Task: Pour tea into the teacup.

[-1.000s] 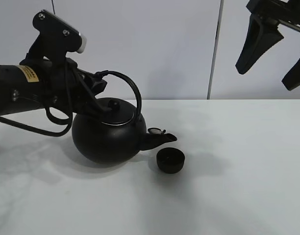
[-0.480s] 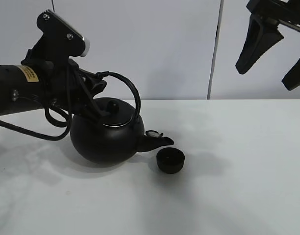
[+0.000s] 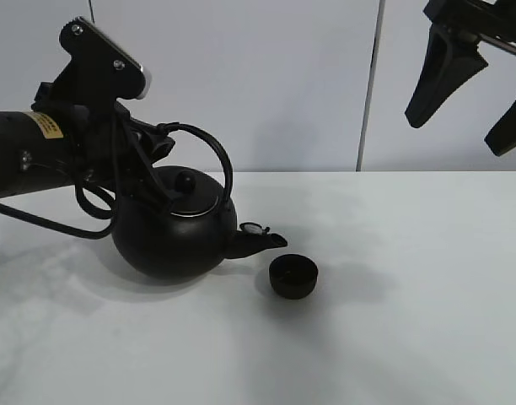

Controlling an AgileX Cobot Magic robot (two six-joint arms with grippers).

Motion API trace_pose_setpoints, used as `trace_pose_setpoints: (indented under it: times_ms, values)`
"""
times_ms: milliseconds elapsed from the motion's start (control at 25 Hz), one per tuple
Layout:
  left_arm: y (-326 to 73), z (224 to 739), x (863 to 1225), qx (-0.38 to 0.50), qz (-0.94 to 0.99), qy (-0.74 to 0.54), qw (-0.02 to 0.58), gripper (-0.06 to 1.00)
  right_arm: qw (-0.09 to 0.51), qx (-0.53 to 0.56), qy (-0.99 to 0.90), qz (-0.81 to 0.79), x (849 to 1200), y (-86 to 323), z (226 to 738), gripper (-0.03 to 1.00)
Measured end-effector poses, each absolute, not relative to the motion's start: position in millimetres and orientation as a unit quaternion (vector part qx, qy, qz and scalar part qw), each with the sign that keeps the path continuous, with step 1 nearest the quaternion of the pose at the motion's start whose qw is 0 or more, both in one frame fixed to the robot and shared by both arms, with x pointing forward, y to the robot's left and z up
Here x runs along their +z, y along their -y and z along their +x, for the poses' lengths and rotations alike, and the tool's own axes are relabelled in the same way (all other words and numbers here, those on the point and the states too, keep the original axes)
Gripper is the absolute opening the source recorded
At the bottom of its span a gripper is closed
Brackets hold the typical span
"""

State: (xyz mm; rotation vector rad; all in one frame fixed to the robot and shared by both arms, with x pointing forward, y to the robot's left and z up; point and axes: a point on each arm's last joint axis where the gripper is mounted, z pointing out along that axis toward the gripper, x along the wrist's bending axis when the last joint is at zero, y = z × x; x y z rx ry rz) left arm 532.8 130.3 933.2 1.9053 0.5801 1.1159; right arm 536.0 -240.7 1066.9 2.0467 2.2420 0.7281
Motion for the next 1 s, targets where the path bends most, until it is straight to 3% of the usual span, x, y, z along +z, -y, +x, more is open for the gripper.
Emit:
trace_pose_setpoints:
  times_ms: [1000]
  values:
    - [-131.3, 533.2, 933.1, 0.467, 0.769, -0.197, 0.390, 0.12, 0.010, 0.234, -0.718, 0.656, 1066.9, 240.7, 536.1, 0.57]
